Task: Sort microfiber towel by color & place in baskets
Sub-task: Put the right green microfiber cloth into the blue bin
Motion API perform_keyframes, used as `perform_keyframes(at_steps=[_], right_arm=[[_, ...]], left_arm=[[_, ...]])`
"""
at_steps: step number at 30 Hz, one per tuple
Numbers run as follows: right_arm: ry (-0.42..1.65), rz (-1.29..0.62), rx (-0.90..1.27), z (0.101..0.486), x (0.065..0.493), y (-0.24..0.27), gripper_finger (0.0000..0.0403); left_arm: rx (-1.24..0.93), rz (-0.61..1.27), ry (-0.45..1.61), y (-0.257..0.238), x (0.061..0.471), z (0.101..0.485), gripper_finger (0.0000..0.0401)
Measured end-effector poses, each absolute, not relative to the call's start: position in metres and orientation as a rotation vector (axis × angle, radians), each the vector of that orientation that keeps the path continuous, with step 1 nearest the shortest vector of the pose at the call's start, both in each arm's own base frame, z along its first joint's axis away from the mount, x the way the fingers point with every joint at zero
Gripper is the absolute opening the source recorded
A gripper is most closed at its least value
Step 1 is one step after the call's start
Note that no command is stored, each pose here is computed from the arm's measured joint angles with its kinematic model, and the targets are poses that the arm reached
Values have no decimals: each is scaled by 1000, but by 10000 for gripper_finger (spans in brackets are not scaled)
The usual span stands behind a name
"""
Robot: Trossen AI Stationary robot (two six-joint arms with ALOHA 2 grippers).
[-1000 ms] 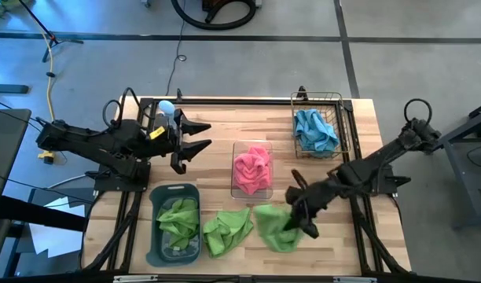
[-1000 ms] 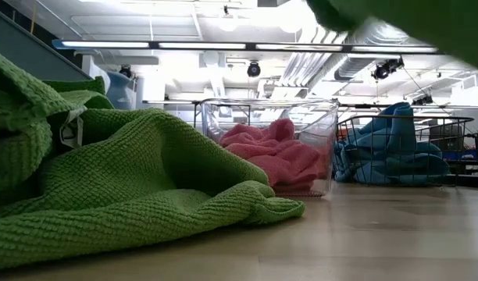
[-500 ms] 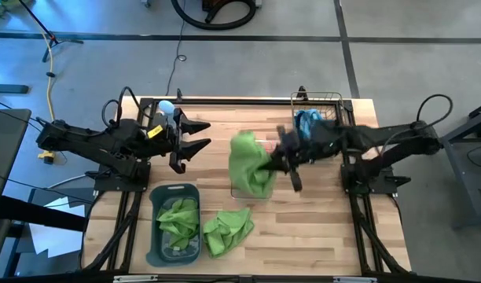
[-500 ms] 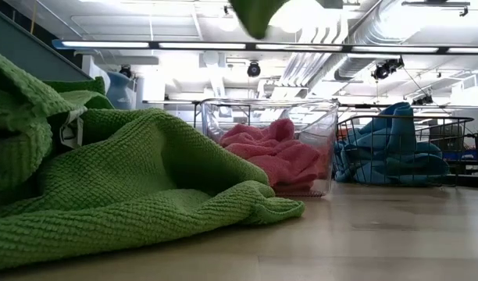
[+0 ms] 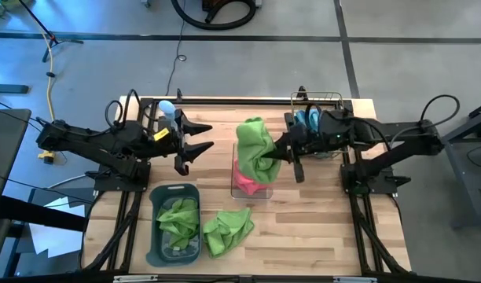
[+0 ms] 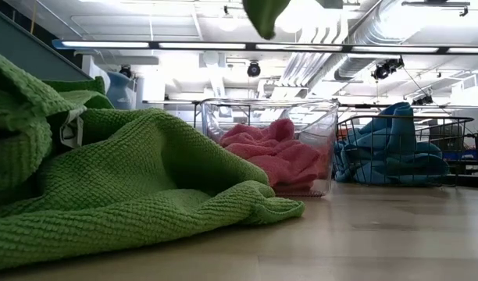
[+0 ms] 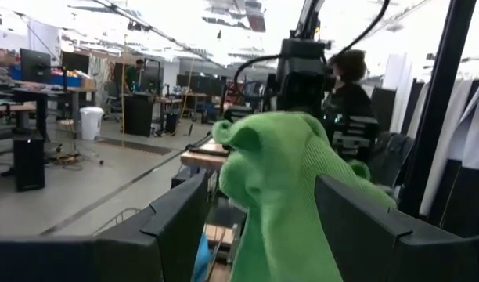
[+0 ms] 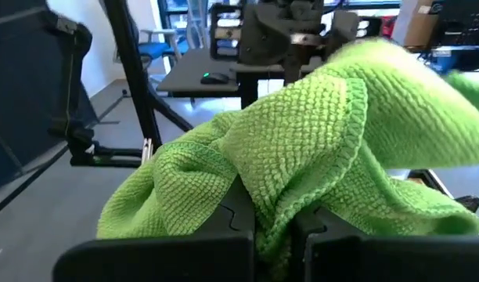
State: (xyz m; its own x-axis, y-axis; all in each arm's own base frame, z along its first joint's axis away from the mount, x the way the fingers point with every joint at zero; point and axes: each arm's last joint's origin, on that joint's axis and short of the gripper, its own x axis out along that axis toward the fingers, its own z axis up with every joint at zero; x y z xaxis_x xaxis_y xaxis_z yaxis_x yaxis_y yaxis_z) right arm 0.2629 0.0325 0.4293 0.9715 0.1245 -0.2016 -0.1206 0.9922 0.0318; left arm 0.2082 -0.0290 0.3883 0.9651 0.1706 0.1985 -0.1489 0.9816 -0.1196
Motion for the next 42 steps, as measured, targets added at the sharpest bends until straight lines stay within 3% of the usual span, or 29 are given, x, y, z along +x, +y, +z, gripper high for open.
perform_keyframes(at_steps=[7, 24, 33, 42], right_arm=[[120, 119, 46, 430, 252, 31, 3], [127, 127, 65, 425, 260, 36, 5], [65, 110, 58, 427, 270, 33, 5], [21, 119, 43, 428, 276, 34, 5]], left_arm=[[-60, 169, -197, -29, 208, 387, 225], [-45, 170, -194, -29, 207, 388, 225], [-238, 187, -182, -34, 215, 385, 225], [-241, 174, -164, -41, 244, 396, 225]])
